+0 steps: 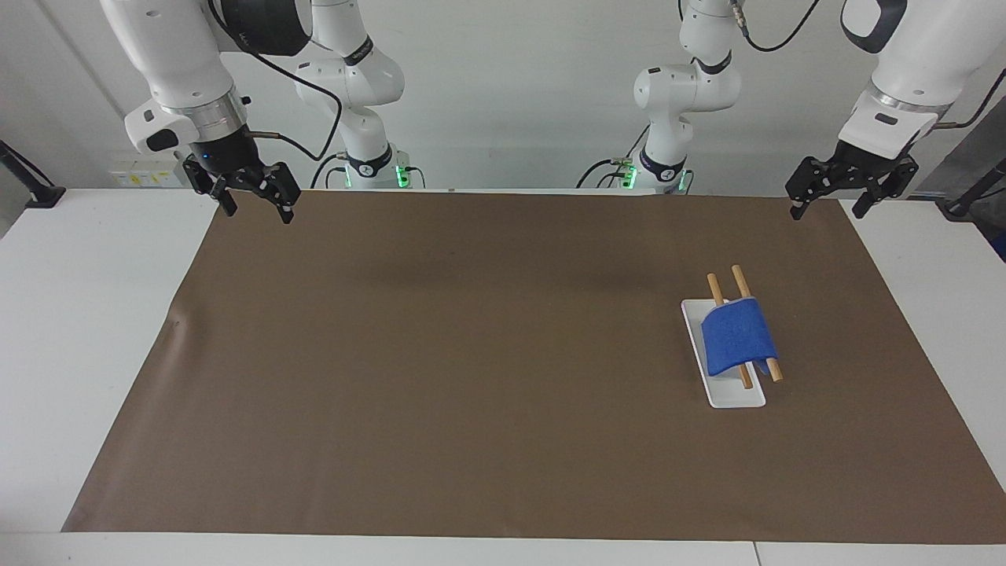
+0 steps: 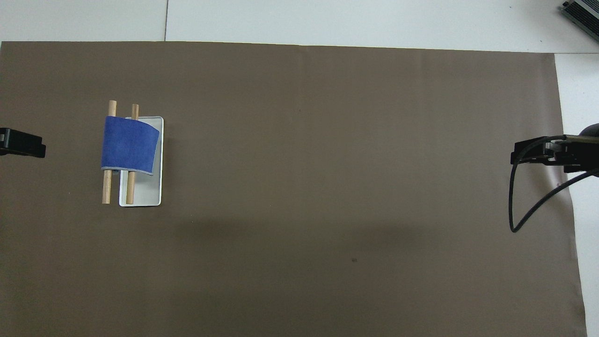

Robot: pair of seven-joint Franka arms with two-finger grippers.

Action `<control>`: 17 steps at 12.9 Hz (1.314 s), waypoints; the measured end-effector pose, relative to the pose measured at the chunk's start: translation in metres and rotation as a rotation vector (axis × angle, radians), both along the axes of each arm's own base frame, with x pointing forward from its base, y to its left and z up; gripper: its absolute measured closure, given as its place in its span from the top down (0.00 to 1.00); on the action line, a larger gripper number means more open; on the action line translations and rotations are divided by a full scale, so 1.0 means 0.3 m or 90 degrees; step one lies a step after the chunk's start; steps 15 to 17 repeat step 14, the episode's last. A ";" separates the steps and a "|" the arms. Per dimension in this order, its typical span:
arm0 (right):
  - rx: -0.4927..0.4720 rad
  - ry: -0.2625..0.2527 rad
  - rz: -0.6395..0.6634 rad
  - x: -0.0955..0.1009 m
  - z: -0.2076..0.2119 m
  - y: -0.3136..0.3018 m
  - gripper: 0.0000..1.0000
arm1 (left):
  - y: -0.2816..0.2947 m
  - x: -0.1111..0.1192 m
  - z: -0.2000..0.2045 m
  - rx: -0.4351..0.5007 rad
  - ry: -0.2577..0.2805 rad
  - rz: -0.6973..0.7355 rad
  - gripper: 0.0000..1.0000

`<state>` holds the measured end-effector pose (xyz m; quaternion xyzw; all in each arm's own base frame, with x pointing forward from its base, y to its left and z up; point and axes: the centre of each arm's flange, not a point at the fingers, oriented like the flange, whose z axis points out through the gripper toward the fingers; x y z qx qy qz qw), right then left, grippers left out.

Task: Right arm passes towel to left arm to hang

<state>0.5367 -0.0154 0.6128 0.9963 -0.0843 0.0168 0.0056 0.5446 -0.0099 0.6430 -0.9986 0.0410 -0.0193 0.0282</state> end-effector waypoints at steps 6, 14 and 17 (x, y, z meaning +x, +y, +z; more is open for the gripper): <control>0.000 0.006 0.000 -0.004 0.000 0.002 1.00 | 0.000 0.001 -0.003 0.000 0.000 0.001 1.00; 0.000 0.007 0.001 -0.004 0.000 0.003 1.00 | 0.000 0.001 -0.004 -0.002 -0.002 0.035 1.00; 0.000 0.007 0.001 -0.004 0.000 0.003 1.00 | 0.000 0.001 -0.004 -0.002 -0.002 0.035 1.00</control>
